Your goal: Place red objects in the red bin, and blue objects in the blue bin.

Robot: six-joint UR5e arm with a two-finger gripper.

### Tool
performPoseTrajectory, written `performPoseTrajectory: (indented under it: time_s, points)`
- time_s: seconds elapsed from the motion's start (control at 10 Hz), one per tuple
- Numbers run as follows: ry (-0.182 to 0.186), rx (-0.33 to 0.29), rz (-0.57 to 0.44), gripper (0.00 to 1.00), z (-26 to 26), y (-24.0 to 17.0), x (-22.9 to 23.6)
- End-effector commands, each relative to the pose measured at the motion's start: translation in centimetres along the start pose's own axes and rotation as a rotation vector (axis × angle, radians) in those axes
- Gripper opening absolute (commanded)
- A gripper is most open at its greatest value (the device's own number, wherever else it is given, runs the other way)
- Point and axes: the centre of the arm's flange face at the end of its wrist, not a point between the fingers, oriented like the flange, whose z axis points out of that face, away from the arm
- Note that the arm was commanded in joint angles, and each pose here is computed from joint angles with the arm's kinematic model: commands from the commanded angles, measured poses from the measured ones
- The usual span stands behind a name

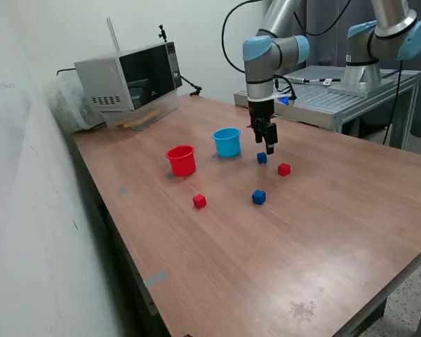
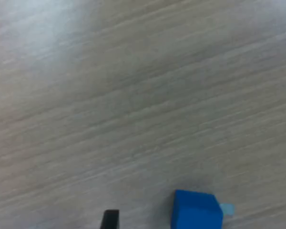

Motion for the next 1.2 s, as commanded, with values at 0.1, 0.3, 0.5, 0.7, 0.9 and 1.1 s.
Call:
performPoseTrajectory:
  time_s: [0.1, 0.3, 0.5, 0.7, 0.9, 1.1]
  points:
    - [0.004, -0.009, 0.000, 1.00, 1.7, 1.5, 0.4]
    - [0.005, -0.014, 0.001, 1.00, 1.7, 1.6, 0.4]
    - [0.009, -0.031, 0.011, 0.00, 1.5, 2.0, -0.1]
    - [0.016, -0.029, 0.033, 0.00, 1.6, 2.5, -1.3]
    - [0.014, -0.026, 0.061, 0.00, 1.6, 3.1, -2.9]
    - [0.011, -0.013, 0.058, 0.00, 1.8, 3.1, -3.0]
